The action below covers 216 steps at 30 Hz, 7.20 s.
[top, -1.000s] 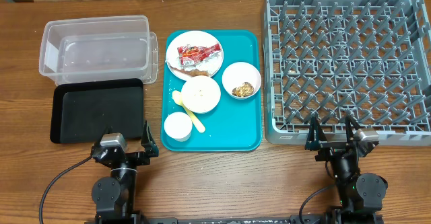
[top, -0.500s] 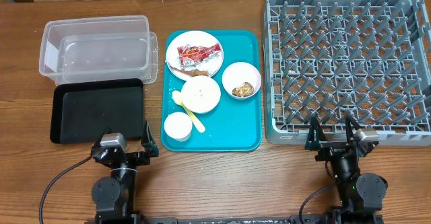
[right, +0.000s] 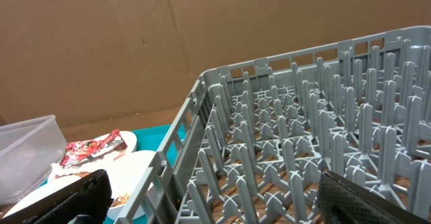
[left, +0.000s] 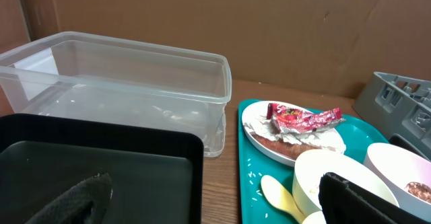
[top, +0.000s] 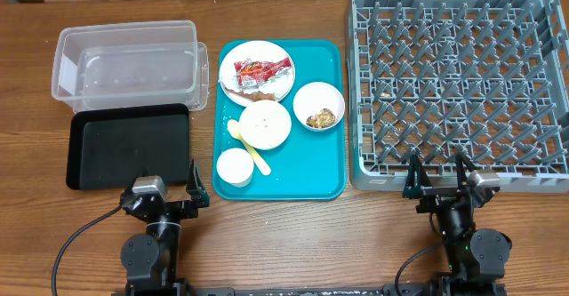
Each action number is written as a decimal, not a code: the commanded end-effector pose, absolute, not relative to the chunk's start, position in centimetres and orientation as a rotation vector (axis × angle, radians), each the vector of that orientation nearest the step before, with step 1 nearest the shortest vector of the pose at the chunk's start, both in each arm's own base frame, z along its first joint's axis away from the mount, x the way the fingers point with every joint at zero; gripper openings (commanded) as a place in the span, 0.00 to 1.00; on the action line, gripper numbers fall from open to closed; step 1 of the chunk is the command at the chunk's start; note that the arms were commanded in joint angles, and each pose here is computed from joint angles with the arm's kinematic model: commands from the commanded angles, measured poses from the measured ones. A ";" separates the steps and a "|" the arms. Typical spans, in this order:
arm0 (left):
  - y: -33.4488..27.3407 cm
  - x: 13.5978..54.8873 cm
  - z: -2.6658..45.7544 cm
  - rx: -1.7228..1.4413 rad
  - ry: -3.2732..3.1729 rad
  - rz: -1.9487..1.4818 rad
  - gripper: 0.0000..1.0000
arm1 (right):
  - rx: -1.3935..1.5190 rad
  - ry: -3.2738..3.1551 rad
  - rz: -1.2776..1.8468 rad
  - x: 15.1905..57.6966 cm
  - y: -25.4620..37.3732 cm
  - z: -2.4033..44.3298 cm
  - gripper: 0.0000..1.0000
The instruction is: Sort waste into correct bins and load items into the dishwasher
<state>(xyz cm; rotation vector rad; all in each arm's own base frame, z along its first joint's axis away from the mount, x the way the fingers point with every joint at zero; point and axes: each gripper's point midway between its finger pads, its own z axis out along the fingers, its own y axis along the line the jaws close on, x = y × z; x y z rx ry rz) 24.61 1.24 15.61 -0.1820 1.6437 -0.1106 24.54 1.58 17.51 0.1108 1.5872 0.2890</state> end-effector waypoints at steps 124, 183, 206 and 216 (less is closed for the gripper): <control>-11.7 55.5 23.4 0.192 2.521 -0.153 0.04 | 0.127 2.391 0.531 30.3 4.7 28.6 1.00; -14.4 48.5 14.3 0.789 2.809 -0.245 0.95 | 0.142 2.424 0.537 29.7 4.7 28.1 1.00; -13.8 48.0 2.2 -0.273 3.203 -0.205 0.81 | 0.167 2.495 0.545 30.1 4.7 26.3 1.00; -15.5 50.1 2.1 -0.201 3.101 -0.195 0.72 | 0.172 2.512 0.548 30.4 4.7 25.8 1.00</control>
